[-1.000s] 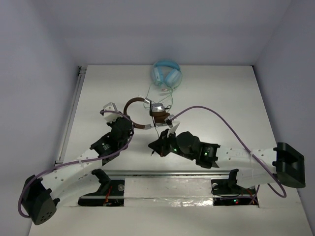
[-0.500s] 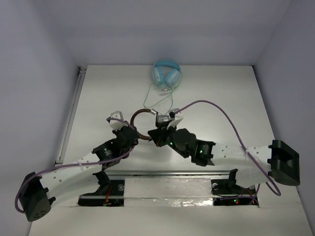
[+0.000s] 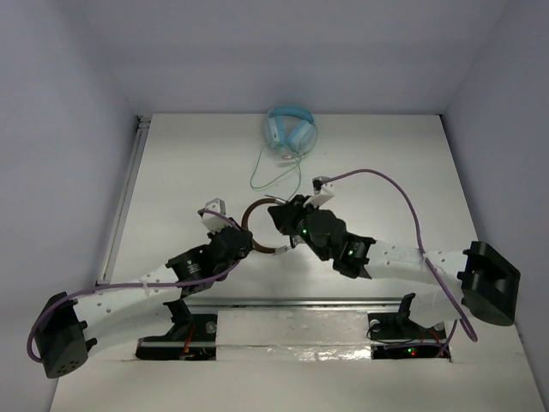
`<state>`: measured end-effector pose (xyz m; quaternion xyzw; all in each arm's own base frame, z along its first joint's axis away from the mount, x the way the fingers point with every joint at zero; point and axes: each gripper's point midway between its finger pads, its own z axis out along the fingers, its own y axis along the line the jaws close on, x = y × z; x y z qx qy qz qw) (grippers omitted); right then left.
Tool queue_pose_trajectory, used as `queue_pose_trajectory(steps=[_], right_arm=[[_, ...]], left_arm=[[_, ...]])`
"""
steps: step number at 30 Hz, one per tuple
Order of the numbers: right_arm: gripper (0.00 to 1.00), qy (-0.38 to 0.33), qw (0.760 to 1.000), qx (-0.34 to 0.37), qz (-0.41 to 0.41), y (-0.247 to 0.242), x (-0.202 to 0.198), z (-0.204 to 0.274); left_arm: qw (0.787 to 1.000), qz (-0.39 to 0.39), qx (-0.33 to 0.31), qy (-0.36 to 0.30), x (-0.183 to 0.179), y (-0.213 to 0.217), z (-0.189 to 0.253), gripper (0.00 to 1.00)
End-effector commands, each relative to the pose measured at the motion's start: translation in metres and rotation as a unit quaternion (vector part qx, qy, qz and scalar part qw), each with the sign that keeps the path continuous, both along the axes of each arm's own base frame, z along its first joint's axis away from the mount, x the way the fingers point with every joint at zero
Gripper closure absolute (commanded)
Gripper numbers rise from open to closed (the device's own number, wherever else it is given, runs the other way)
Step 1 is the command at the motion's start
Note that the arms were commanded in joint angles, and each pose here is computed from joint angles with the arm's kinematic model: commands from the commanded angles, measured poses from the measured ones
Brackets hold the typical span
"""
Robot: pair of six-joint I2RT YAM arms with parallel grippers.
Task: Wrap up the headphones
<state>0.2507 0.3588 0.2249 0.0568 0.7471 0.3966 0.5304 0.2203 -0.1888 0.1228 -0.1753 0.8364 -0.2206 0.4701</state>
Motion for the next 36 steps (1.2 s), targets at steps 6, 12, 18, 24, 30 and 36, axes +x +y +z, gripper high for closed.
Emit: queue_pose_trajectory(steps=[6, 12, 18, 24, 30, 36], right_arm=[[0.74, -0.02, 0.994, 0.105, -0.006, -0.015, 0.024, 0.046], [0.66, -0.013, 0.993, 0.114, 0.021, -0.008, 0.026, 0.043], [0.63, 0.0, 0.993, 0.117, 0.001, -0.016, 0.034, 0.029], [0.63, -0.013, 0.995, 0.095, -0.016, -0.026, 0.039, 0.032], [0.63, -0.087, 0.993, 0.043, -0.071, -0.066, 0.044, 0.085], [0.96, -0.091, 0.983, -0.032, -0.155, -0.125, 0.039, 0.095]], left_arm=[[0.999, -0.022, -0.042, 0.016, -0.007, -0.017, 0.008, 1.0], [0.998, -0.036, -0.034, 0.04, -0.012, -0.022, 0.0, 1.0], [0.998, -0.034, -0.032, 0.046, -0.016, -0.017, 0.008, 1.0], [0.997, -0.046, -0.027, 0.05, -0.021, -0.019, 0.017, 1.0], [0.996, -0.069, -0.005, 0.055, -0.022, -0.024, 0.02, 1.0], [0.994, -0.088, 0.026, 0.053, -0.016, -0.033, 0.019, 1.0]])
